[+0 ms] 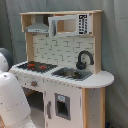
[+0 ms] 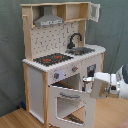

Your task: Play with the kitchen

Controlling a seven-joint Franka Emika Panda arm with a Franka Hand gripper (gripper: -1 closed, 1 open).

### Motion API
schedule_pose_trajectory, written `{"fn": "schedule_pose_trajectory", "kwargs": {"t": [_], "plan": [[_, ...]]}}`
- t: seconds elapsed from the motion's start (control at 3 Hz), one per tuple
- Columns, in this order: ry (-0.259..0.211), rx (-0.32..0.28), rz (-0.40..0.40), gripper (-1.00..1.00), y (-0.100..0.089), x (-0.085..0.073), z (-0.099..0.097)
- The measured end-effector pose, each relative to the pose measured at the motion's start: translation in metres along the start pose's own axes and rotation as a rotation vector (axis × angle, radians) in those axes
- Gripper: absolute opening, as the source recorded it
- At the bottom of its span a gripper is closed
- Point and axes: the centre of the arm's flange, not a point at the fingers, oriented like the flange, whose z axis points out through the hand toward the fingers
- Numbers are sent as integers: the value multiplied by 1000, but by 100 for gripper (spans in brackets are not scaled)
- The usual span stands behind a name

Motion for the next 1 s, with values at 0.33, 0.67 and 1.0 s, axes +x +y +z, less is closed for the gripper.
{"fn": "schedule_pose_trajectory", "kwargs": {"t": [0.33, 0.67, 1.0], "plan": [[19, -14, 39, 100, -9, 8, -1], [39, -26, 75, 100, -19, 18, 0], [53, -38, 108, 100, -33, 25, 3]]}}
